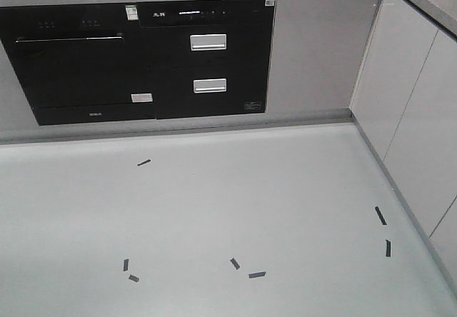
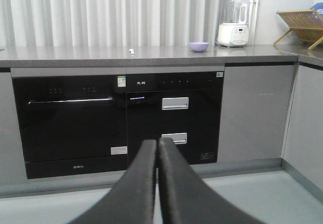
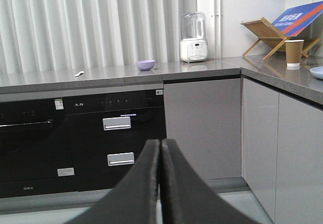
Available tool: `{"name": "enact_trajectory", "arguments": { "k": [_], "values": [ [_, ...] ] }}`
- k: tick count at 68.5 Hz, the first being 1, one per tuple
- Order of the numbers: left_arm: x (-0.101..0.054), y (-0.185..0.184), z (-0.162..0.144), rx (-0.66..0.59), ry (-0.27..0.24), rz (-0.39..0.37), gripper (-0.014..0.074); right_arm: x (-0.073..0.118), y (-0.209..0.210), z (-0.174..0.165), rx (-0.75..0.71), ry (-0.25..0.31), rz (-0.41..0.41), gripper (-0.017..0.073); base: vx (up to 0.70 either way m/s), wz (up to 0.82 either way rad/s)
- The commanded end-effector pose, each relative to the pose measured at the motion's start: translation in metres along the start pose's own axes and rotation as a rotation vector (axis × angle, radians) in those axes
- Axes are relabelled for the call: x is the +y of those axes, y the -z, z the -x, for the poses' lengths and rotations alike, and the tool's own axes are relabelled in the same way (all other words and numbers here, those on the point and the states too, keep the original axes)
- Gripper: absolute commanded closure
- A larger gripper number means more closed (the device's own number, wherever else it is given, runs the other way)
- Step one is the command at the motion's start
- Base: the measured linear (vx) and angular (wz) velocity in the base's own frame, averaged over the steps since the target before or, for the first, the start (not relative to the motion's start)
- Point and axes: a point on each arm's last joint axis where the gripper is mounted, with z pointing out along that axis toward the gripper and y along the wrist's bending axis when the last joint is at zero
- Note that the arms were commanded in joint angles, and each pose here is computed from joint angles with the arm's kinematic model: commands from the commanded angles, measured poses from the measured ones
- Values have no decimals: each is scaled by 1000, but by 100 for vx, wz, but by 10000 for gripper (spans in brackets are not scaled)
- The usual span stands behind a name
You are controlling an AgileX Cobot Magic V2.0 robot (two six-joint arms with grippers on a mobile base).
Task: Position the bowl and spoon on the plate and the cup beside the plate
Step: 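Drive the base toward the counter holding the spoon and lavender bowl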
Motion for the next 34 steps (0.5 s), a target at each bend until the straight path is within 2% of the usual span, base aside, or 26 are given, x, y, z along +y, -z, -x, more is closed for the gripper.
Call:
{"name": "enact_trajectory", "arguments": {
  "k": [1,34],
  "values": [
    [-1,2,14,-110,8,-9,600,0,1,5,-79,6,-3,570,0,0],
    [-1,2,14,-110,8,-9,600,0,1,5,-79,6,-3,570,0,0]
  ]
}}
